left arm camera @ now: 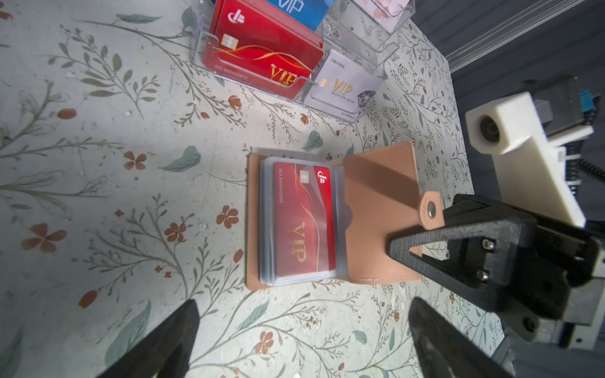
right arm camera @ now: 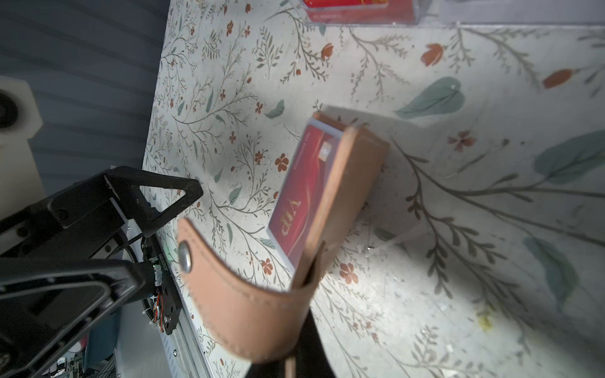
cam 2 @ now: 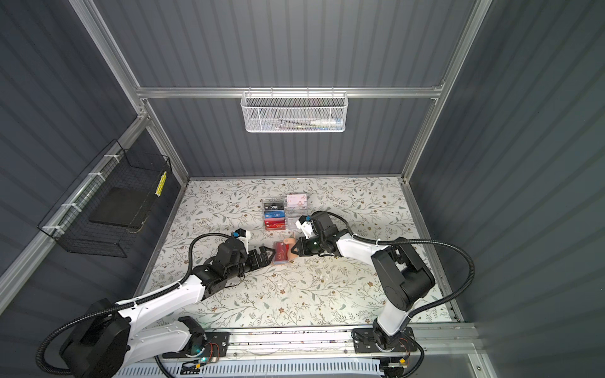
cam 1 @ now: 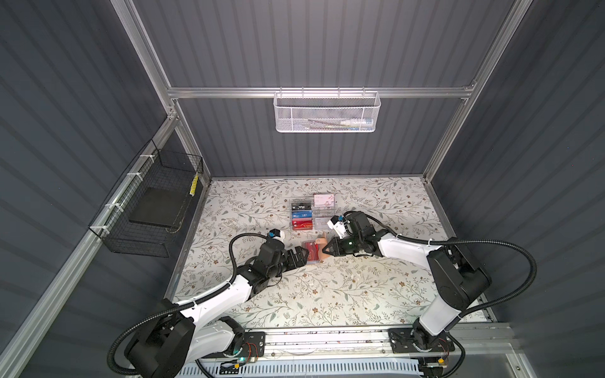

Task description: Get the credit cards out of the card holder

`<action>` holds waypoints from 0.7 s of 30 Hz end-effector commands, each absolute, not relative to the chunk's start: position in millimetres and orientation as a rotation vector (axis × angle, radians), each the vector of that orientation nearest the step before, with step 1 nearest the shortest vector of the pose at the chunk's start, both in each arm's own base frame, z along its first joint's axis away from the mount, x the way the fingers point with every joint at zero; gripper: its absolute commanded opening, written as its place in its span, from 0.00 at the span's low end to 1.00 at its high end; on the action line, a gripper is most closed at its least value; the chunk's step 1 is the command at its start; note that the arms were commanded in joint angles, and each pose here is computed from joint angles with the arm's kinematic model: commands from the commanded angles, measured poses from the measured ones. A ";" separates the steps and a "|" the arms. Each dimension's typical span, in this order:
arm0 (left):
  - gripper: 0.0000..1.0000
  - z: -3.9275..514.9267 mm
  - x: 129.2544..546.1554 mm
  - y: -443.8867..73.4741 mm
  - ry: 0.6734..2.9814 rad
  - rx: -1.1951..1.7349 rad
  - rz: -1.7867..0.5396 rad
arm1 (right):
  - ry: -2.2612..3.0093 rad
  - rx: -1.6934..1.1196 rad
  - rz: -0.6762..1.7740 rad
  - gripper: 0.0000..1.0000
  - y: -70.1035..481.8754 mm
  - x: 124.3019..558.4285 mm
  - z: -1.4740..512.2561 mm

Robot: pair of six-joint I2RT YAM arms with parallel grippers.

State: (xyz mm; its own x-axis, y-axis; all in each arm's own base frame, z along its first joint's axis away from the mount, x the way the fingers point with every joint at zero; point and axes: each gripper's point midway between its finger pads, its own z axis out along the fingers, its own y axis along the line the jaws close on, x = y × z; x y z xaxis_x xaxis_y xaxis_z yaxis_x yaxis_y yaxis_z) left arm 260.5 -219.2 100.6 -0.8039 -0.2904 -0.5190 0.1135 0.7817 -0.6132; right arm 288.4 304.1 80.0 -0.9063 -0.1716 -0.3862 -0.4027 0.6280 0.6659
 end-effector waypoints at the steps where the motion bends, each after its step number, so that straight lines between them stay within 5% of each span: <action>1: 1.00 94.6 259.6 -216.7 2.358 -0.111 -0.844 | 2.552 -0.499 1.146 0.00 309.2 293.8 84.4; 21: 1.00 136.7 300.5 -282.1 2.266 -0.098 -1.133 | 2.678 -0.402 1.097 0.02 290.8 296.3 57.2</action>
State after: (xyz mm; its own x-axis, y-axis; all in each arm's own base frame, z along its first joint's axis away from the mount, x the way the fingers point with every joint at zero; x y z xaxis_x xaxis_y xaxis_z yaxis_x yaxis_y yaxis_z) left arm 288.1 -261.7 111.9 -0.8267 -0.2954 -0.4789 0.1480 0.7069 -0.6916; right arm 296.0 297.7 65.5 -0.9292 -0.1683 -0.3290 -0.3540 0.6610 0.6616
